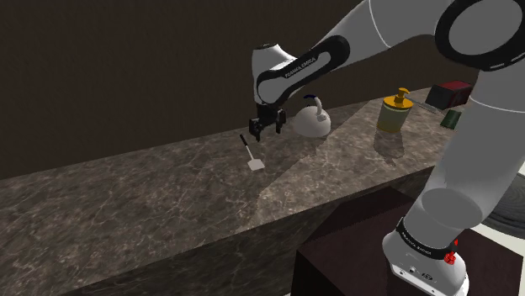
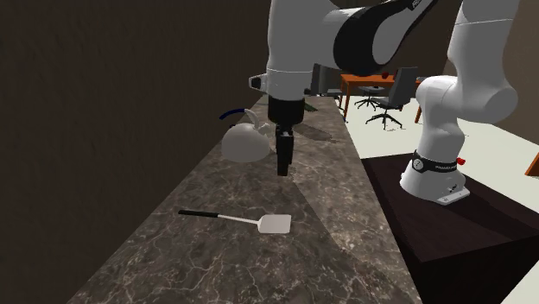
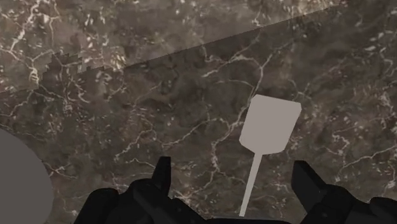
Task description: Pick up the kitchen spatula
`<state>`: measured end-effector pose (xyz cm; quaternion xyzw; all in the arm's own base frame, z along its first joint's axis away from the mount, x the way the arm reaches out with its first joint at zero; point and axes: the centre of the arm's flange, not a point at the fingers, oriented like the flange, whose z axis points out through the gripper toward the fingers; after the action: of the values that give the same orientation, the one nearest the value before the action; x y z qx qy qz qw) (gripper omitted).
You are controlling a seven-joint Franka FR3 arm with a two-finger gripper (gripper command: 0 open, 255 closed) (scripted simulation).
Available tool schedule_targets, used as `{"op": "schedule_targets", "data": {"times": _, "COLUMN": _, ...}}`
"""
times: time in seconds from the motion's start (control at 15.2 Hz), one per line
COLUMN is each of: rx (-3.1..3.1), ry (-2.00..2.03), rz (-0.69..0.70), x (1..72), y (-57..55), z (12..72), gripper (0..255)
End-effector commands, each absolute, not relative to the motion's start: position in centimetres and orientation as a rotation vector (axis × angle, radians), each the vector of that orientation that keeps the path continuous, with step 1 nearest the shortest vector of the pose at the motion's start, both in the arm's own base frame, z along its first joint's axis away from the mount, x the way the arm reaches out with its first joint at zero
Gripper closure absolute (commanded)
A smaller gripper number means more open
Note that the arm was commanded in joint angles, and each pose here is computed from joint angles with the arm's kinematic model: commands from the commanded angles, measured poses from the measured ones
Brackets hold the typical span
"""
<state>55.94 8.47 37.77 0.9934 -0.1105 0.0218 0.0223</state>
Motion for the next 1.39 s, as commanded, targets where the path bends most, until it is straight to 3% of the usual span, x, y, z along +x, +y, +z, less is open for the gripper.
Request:
{"op": "schedule_targets", "data": {"times": 0.0, "rx": 3.077, "ry": -0.393, "rz": 0.074, "x": 58.4, "y": 8.9, "z": 36.3, "gripper": 0}}
{"op": "schedule_targets", "data": {"times": 0.66, "rx": 3.064, "ry": -0.623, "rz": 0.102, "x": 68.5, "y": 9.1, "z": 29.2, "gripper": 0}}
{"op": "schedule_targets", "data": {"times": 1.25, "rx": 3.064, "ry": -0.623, "rz": 0.102, "x": 68.5, "y": 9.1, "z": 25.2, "gripper": 0}}
{"op": "schedule_targets", "data": {"times": 1.32, "rx": 3.064, "ry": -0.623, "rz": 0.102, "x": 68.4, "y": 9.1, "z": 25.1, "gripper": 255}}
